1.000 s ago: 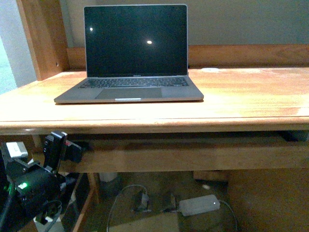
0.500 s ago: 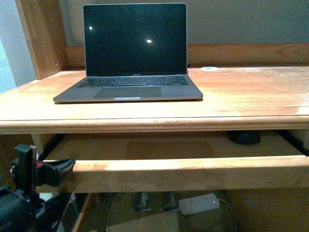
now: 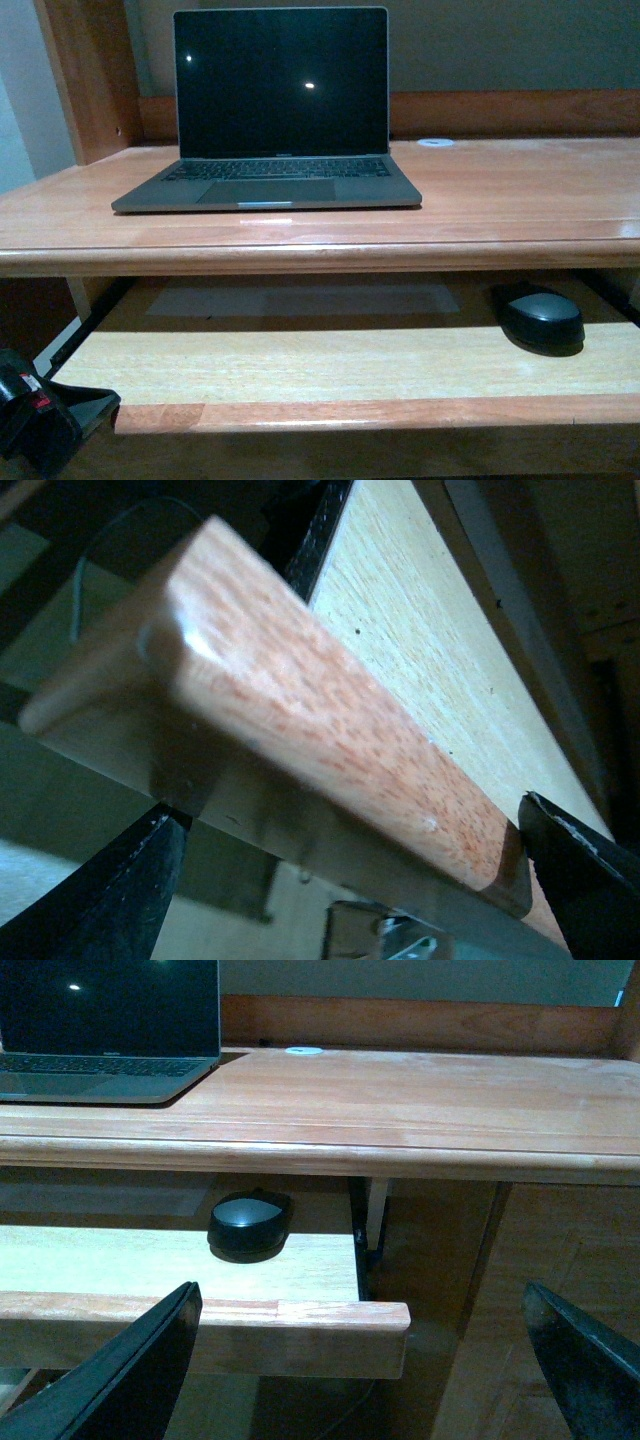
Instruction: Place mouse
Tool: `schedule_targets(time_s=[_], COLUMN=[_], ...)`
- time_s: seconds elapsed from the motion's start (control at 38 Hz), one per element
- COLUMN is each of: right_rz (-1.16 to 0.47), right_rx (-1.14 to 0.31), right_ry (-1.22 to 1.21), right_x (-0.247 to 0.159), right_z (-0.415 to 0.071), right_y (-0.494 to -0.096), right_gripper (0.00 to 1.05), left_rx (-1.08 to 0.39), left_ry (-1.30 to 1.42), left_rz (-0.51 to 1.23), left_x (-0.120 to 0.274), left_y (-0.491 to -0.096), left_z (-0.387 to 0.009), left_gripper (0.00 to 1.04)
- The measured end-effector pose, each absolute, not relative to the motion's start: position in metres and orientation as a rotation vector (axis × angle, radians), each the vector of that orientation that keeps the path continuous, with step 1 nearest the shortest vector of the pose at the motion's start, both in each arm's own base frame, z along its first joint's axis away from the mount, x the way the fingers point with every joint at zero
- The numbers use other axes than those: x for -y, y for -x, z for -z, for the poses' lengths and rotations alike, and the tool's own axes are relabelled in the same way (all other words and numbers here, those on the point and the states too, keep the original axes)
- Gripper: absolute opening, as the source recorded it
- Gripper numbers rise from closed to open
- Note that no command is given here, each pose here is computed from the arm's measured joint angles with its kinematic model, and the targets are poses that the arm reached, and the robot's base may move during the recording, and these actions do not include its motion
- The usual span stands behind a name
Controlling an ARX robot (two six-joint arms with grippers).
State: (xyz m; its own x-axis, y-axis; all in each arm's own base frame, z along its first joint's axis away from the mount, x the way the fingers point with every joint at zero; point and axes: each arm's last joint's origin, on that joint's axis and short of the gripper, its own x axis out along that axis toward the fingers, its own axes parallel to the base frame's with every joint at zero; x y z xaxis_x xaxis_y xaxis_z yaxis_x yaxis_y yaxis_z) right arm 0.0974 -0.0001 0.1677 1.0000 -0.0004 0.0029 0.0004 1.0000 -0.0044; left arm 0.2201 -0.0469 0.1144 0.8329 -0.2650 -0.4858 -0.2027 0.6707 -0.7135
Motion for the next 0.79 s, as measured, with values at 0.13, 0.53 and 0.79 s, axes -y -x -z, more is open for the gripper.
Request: schedule_targets(time_s=[0.13,0.53,0.79], right_rz=[0.0,0.0,0.0], right_rx=[0.003,0.003,0.003], right_ry=[0.004,0.004,0.004], right_x=[0.0,0.0,0.0], right_z=[-0.168,-0.168,-0.168], right_y=[-0.097,-0.097,-0.097], right_gripper=[0.98,0.98,0.98], left_rx=[-0.661,-0.514,0.083], left_ry=[0.68,0.217,-0.021], left_rz=[0.046,-0.013,-0.317], left_x=[0.041,0.011,-0.034], left_y=[-0.216,-0.222,-0.221], left_z=[-0.132,-0.181,-0.266], left_gripper=[0.98,0.98,0.98])
